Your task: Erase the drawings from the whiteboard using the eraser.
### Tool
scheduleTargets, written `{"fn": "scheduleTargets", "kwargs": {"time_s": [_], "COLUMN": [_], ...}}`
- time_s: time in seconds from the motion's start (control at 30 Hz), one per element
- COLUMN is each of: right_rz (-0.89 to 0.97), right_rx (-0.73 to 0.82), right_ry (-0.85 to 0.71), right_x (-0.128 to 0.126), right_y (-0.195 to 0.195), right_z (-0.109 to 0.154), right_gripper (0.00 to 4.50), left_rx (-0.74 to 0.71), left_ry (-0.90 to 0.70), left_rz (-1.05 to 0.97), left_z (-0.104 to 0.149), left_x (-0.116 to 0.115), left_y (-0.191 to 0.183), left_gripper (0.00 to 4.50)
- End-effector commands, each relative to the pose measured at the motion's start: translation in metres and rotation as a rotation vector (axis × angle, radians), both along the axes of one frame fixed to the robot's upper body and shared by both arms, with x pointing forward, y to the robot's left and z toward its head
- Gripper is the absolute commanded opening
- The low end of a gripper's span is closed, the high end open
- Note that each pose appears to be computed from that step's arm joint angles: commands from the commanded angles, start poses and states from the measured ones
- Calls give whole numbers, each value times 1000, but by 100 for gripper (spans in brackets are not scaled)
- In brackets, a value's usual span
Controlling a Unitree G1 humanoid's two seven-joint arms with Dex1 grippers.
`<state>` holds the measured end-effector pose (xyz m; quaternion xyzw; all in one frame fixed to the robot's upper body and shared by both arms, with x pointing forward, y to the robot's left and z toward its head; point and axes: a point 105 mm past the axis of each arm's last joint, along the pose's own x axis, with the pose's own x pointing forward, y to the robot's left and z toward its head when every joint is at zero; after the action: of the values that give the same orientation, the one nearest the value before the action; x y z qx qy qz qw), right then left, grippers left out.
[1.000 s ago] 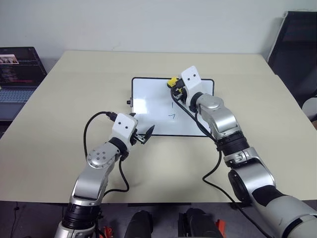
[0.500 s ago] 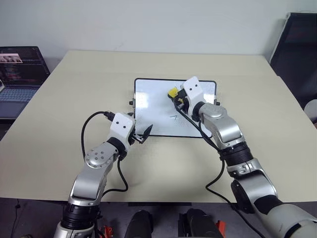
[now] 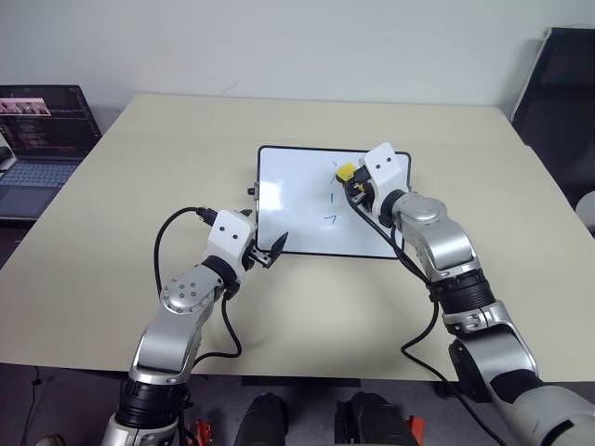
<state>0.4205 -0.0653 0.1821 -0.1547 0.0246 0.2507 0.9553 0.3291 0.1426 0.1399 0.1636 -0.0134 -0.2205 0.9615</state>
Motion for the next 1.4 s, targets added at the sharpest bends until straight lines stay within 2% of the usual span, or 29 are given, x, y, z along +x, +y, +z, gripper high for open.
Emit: {"fn": "scheduleTargets", "kwargs": {"time_s": [0.03, 0.27, 0.73, 1.13, 1.4], "right_rz": [-26, 36, 91, 22, -56], "right_rx": [3, 18, 36, -67, -103], "right_ry": [11, -7, -34, 14, 44], "right_x": [7, 8, 11, -1, -1], "right_y": [4, 30, 54, 13, -16], "right_z": [1, 9, 21, -13, -20], "right_gripper": [113, 113, 113, 113, 113], "left_rx": [0, 4, -5, -1, -1], "left_ry": [-65, -64, -56, -60, -67], "left_rz": [-8, 5, 13, 0, -4], "left_z": [17, 16, 14, 15, 17], "left_x": [1, -2, -5, -3, 0], "left_y": [-3, 1, -1, -2, -3], "left_gripper": [450, 450, 450, 450, 450]}}
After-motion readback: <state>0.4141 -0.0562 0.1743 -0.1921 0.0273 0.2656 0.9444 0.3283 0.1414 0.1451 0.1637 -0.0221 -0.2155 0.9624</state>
